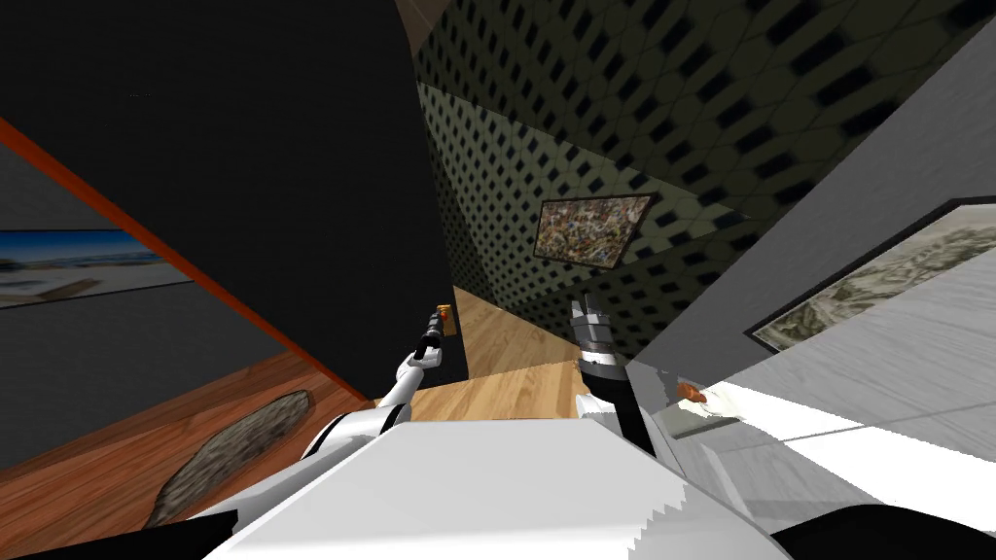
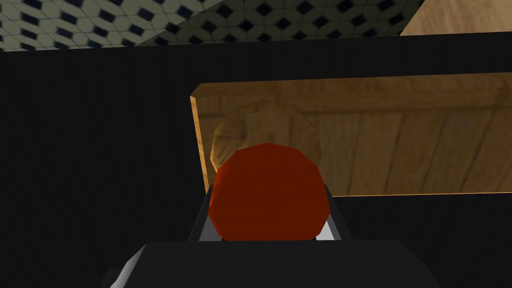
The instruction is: Push the door open
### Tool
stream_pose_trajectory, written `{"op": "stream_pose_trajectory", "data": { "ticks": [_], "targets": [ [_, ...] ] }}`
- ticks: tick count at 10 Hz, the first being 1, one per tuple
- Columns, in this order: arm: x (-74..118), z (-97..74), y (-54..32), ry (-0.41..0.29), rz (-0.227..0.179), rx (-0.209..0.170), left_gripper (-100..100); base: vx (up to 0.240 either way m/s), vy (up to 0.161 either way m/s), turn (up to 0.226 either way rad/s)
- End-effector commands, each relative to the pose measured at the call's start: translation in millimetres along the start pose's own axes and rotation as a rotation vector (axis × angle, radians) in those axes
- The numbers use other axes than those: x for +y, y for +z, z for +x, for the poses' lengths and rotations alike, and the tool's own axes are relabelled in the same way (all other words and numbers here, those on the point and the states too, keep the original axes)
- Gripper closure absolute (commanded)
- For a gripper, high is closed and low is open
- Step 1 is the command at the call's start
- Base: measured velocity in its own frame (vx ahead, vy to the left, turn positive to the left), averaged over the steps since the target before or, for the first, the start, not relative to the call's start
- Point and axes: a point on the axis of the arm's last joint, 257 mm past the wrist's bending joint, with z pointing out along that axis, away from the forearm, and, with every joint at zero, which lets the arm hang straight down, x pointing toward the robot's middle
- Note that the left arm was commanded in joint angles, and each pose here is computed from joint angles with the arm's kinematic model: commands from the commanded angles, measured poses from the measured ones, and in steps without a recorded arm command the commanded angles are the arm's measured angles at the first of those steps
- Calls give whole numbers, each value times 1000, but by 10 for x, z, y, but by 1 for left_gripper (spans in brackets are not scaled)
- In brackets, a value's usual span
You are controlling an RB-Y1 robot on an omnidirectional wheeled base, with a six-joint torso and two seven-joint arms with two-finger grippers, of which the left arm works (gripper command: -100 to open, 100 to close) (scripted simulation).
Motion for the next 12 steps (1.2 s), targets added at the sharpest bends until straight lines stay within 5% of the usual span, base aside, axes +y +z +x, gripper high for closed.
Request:
{"op": "stream_pose_trajectory", "data": {
  "ticks": [1,12],
  "targets": [
    [-7,-72,9,1,2,-13,100,201,-78,61],
    [7,-742,-47,0,-1,-132,100,177,-83,59]
  ]
}}
